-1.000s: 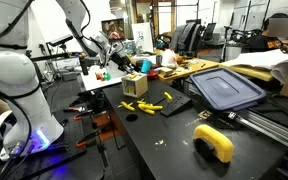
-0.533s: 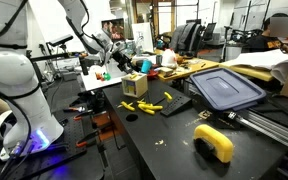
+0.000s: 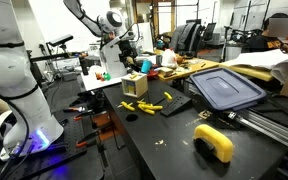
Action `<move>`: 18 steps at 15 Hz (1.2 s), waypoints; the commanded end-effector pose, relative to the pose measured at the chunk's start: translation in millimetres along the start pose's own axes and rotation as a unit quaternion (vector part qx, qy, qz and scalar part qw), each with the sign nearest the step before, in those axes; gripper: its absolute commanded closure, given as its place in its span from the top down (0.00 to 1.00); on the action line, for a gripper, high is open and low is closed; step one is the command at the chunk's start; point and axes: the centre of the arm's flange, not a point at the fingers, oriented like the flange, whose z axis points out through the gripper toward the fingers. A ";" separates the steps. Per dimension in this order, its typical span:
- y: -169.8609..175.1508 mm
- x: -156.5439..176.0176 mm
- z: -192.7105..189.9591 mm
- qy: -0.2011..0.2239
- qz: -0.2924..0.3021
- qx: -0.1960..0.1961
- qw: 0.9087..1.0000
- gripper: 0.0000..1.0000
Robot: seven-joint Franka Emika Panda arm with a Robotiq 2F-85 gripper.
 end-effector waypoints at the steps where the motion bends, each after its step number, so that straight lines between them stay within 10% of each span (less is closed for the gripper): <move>1: 30.5 -18.7 -17.4 -0.033 -0.023 0.066 0.997 1.00; 7: 22.6 -26.2 -19.9 -0.052 -0.072 0.132 0.987 1.00; 18: -25.2 -9.8 -10.4 -0.021 -0.137 0.105 0.985 1.00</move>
